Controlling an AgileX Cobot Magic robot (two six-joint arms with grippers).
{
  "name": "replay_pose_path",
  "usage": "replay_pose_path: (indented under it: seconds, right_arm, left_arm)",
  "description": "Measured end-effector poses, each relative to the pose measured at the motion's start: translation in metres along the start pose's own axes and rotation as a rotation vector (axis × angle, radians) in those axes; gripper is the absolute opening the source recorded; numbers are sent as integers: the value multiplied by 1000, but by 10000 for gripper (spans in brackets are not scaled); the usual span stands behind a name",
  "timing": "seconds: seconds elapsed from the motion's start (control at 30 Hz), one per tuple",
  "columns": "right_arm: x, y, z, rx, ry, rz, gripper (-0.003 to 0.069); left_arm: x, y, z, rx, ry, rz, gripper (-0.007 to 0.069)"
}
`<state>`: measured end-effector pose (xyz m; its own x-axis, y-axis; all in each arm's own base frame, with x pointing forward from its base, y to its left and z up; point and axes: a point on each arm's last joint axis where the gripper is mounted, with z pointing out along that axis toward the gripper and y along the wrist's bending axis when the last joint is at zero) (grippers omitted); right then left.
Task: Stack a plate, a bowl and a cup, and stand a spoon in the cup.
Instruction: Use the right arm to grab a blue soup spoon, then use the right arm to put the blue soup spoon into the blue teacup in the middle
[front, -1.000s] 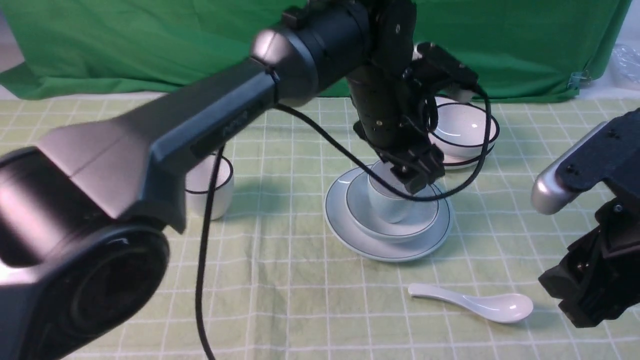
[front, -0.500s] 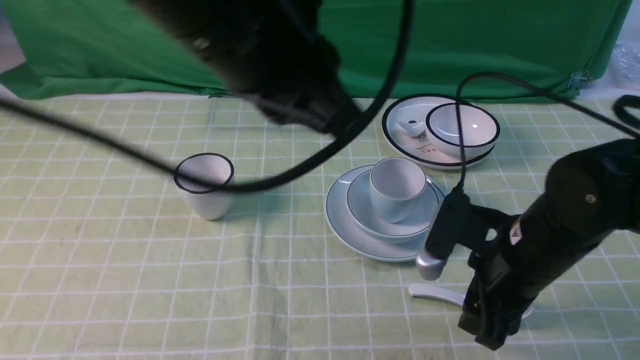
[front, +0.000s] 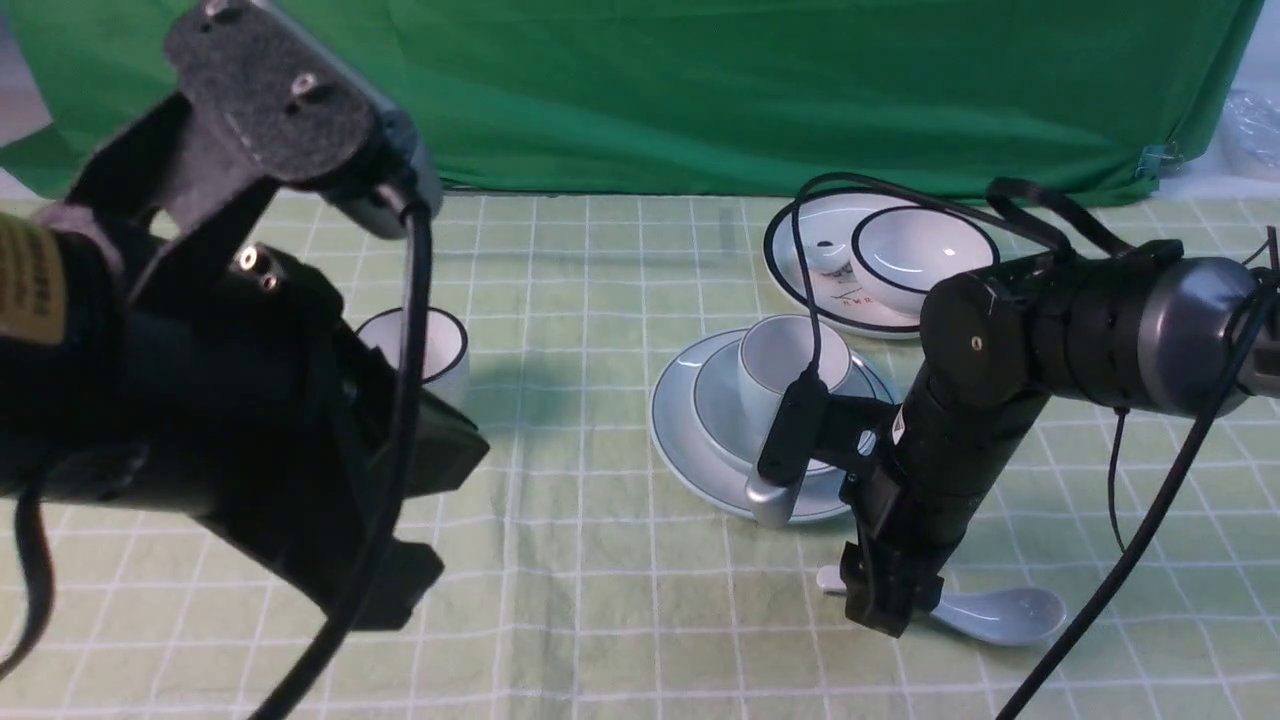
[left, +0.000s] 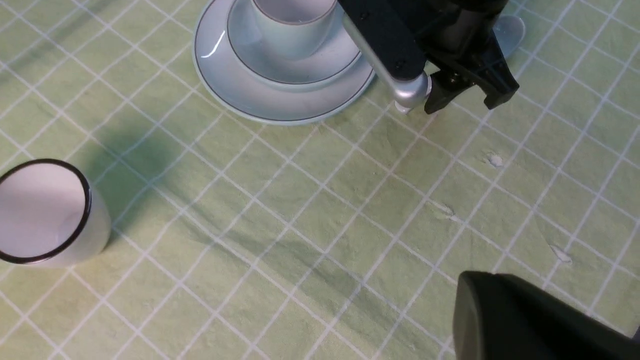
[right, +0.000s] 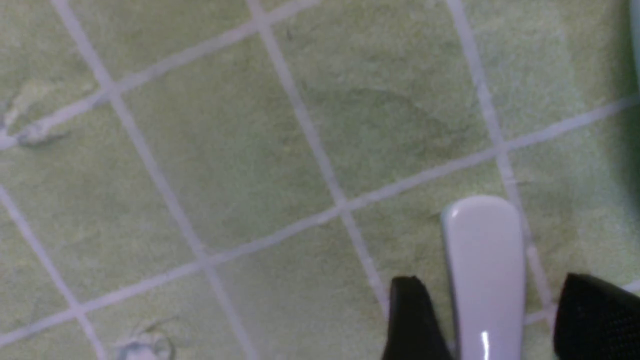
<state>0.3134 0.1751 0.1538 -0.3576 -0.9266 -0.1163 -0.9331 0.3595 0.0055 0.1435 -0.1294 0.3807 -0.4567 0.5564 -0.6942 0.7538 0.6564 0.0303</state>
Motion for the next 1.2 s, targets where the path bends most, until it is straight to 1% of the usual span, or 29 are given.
replay_pose_path:
  seconds: [0.1, 0.13, 0.17, 0.2, 0.23, 0.27, 0.33, 0.43, 0.5, 0.53, 0.57, 0.6, 0.67, 0.7, 0.73, 0.8, 0.83, 0.87, 0.9, 0.93, 1.03, 1.07, 1.1, 1.13, 1.17, 1.2]
  right_arm:
    - [-1, -1, 1, -3, 5, -5, 396]
    - [-1, -1, 1, -2, 7, -6, 367]
    - [-1, -2, 1, 3, 9, -9, 334]
    - [-1, -3, 1, 7, 11, -9, 281]
    - [-1, -4, 0, 12, 11, -4, 209]
    - [0, -5, 0, 13, 13, 7, 165]
    - [0, -5, -1, 13, 12, 29, 167]
    - [6, 0, -6, -4, 40, 129, 175]
    - [9, 5, -21, -10, 47, 194, 175]
    - [10, 5, -23, -6, 42, 194, 175]
    - [12, 10, -44, 19, 7, 255, 175]
    - [12, 10, -47, 25, -2, 263, 175]
    - [16, 18, -88, 125, -178, 400, 175]
    - [16, 18, -90, 138, -206, 424, 175]
    - [17, 20, -107, 211, -373, 499, 175]
    - [18, 21, -115, 268, -530, 554, 175]
    - [17, 19, -120, 323, -697, 603, 175]
    - [16, 18, -120, 352, -791, 627, 175]
    - [16, 17, -119, 366, -834, 639, 175]
    - [17, 14, -113, 412, -970, 669, 175]
    - [13, 4, -103, 503, -1232, 692, 175]
    - [10, 0, -100, 471, -1320, 624, 175]
    - [10, -1, -98, 530, -1305, 689, 175]
    - [6, -5, -96, 550, -1356, 682, 175]
    - [3, -8, -92, 572, -1368, 694, 175]
    - [-2, -12, -86, 560, -1384, 664, 175]
  left_arm:
    - [0, 0, 0, 1, 1, -1, 6]
    - [0, 0, 0, 2, 3, -1, 6]
    - [1, 0, 0, 3, 6, -4, 6]
    - [1, -1, 0, 5, 6, -9, 6]
    - [1, -1, 0, 6, 6, -13, 6]
    - [1, -1, 0, 8, 6, -14, 6]
    - [1, -1, 0, 8, 6, -14, 6]
    - [1, 1, 0, -7, 9, -4, 6]
    - [1, 2, 0, -21, 11, 6, 6]
    - [1, 2, 0, -21, 11, 6, 6]
    - [1, 2, 0, -25, 12, 8, 6]
    - [1, 2, 0, -25, 12, 8, 6]
    - [0, 3, 0, -32, 4, 12, 6]
    - [0, 3, 0, -33, 3, 13, 6]
    - [-1, 4, 0, -42, -17, 16, 6]
    - [-3, 4, 0, -47, -35, 18, 6]
    - [-4, 4, -1, -49, -47, 16, 6]
    - [-5, 4, -1, -50, -51, 15, 6]
    - [-5, 4, -1, -50, -51, 15, 6]
    - [-5, 4, -1, -50, -53, 14, 6]
    - [-5, 4, -1, -50, -53, 13, 6]
    - [-5, 4, -1, -48, -54, 11, 6]
    - [-5, 4, -1, -48, -55, 11, 6]
    - [-5, 4, -1, -48, -60, 11, 6]
    - [-6, 4, -1, -48, -65, 10, 6]
    - [-7, 4, -1, -50, -74, 10, 6]
